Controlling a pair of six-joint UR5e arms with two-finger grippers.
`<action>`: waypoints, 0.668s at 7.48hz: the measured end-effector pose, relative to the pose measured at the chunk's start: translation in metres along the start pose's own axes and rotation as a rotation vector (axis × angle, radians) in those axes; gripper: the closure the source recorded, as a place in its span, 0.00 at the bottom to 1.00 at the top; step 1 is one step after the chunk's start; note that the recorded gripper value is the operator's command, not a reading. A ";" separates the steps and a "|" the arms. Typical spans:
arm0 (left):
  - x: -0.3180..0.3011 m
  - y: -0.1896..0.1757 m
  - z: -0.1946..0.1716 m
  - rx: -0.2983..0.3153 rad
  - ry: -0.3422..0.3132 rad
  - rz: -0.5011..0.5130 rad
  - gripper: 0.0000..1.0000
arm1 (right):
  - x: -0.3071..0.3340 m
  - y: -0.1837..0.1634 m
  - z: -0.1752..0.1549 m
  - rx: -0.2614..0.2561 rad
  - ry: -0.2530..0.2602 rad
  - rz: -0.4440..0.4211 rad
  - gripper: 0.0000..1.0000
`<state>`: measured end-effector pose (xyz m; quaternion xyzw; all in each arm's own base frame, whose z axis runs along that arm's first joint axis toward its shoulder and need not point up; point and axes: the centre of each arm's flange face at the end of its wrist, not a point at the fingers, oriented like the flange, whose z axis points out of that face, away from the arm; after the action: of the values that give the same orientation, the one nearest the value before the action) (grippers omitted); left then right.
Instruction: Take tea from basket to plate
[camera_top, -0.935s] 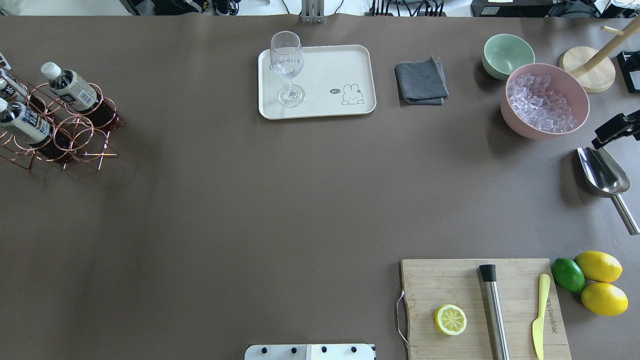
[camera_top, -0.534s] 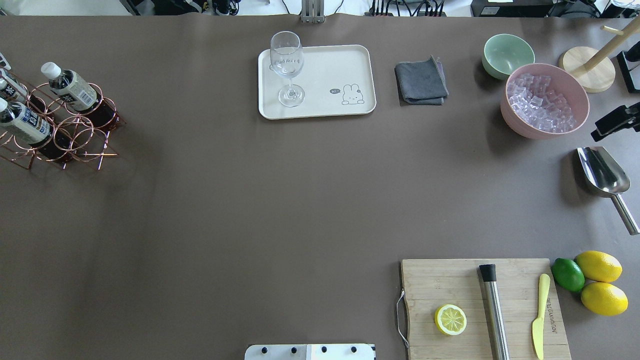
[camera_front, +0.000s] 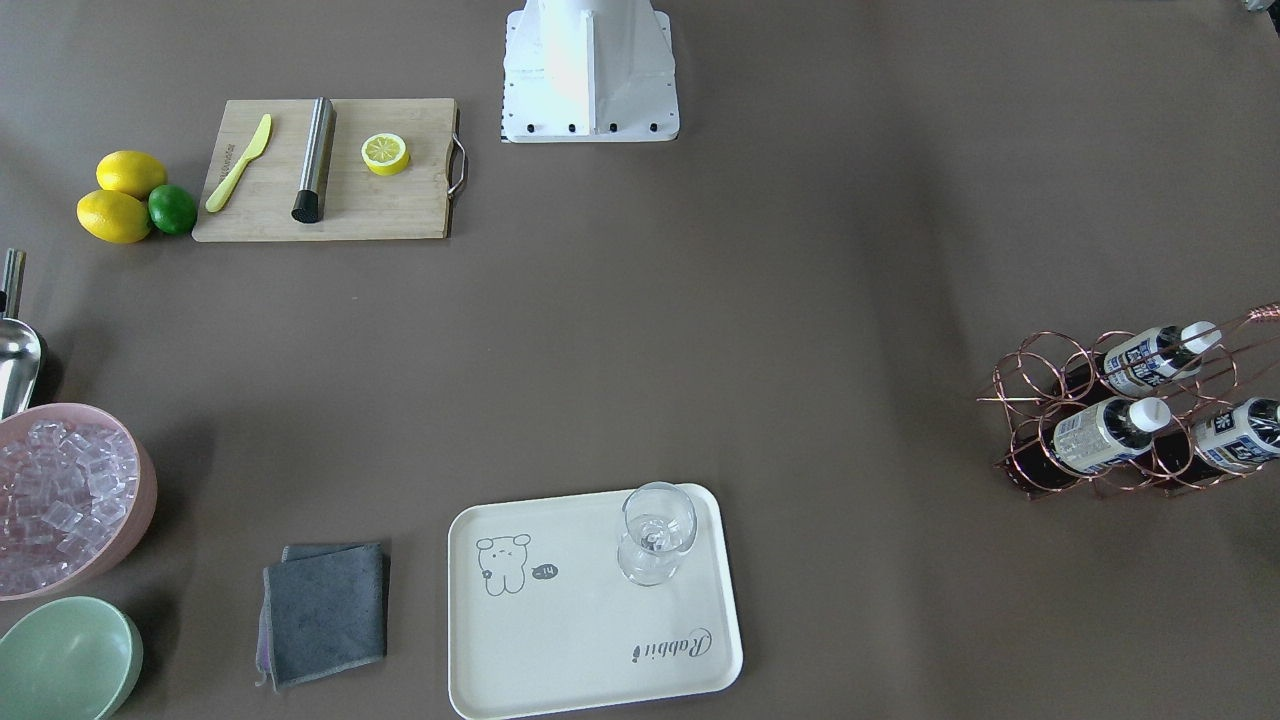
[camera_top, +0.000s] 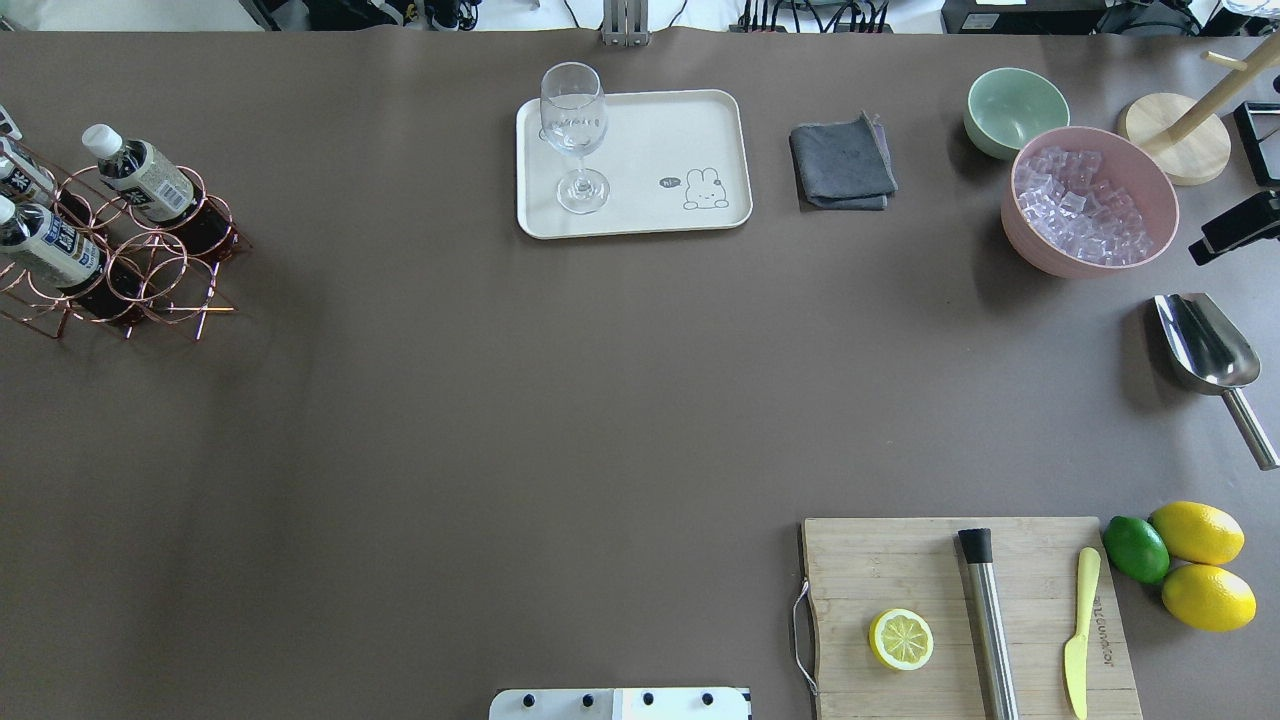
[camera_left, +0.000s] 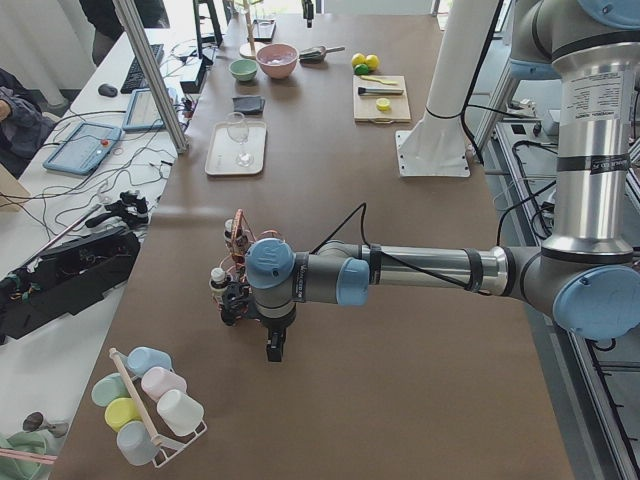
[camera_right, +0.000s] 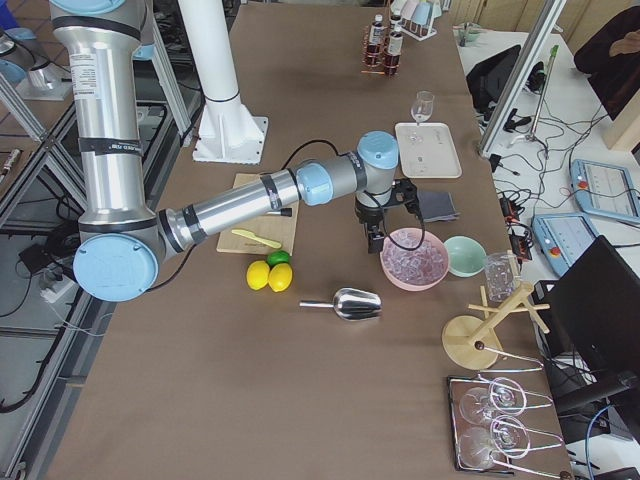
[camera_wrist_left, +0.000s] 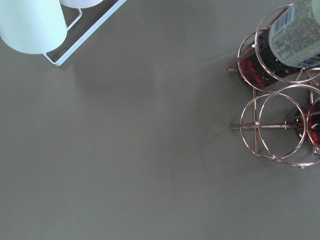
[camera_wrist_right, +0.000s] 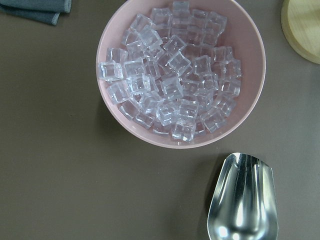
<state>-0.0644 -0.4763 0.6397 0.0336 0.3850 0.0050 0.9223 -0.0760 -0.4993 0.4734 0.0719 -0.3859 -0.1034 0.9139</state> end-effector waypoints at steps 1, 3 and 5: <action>0.003 -0.002 -0.004 0.009 -0.002 0.017 0.02 | 0.007 0.009 -0.002 -0.008 -0.036 0.023 0.00; 0.016 -0.009 -0.016 0.035 -0.005 0.136 0.02 | 0.021 0.021 -0.005 -0.015 -0.070 0.062 0.00; 0.042 -0.025 -0.034 0.068 -0.013 0.405 0.02 | 0.032 0.029 -0.002 -0.027 -0.072 0.089 0.00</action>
<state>-0.0597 -0.4976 0.5847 0.1415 0.3643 0.1771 0.9033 -0.0487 -0.4790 0.5003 0.0388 -0.4201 -0.0705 0.9039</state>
